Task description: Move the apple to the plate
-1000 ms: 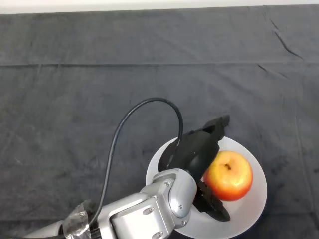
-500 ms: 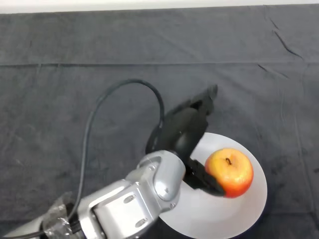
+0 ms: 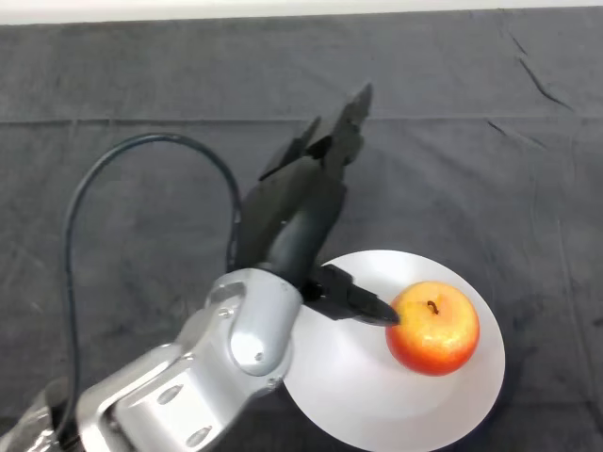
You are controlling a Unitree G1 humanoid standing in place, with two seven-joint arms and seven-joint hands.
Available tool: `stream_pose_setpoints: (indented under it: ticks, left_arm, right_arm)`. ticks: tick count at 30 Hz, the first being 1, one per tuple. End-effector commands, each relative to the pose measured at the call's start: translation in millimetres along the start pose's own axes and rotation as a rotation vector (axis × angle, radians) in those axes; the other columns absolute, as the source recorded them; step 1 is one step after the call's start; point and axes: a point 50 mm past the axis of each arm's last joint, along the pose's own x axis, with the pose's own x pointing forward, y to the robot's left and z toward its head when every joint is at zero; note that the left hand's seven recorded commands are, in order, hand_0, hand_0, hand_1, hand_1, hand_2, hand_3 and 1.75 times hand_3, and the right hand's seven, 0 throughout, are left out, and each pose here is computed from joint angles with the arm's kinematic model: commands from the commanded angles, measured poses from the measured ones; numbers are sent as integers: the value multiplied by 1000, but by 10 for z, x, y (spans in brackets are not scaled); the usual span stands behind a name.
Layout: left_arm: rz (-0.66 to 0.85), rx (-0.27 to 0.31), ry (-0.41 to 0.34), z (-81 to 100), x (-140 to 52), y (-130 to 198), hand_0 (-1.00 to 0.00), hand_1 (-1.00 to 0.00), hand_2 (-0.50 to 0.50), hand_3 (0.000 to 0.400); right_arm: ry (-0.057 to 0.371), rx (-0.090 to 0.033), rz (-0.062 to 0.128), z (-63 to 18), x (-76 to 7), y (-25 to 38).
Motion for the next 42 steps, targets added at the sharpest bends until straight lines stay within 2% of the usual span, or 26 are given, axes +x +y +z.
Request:
stream_pose_setpoints:
  ticks: [1,11,20,42]
  left_arm:
    - [70,32,-15,-68,-68,150,0,0,0,0]
    - [221,88,-32,-218,-241,585,0,0,0,0]
    - [348,143,-22,-263,-407,864,0,0,0,0]
    - [589,274,54,-441,-858,1427,0,0,0,0]
  right_arm:
    - [-32,18,12,83,-28,0]
    - [-32,17,12,83,-28,0]
    - [-33,16,12,82,-28,0]
    - [-33,16,12,82,-28,0]
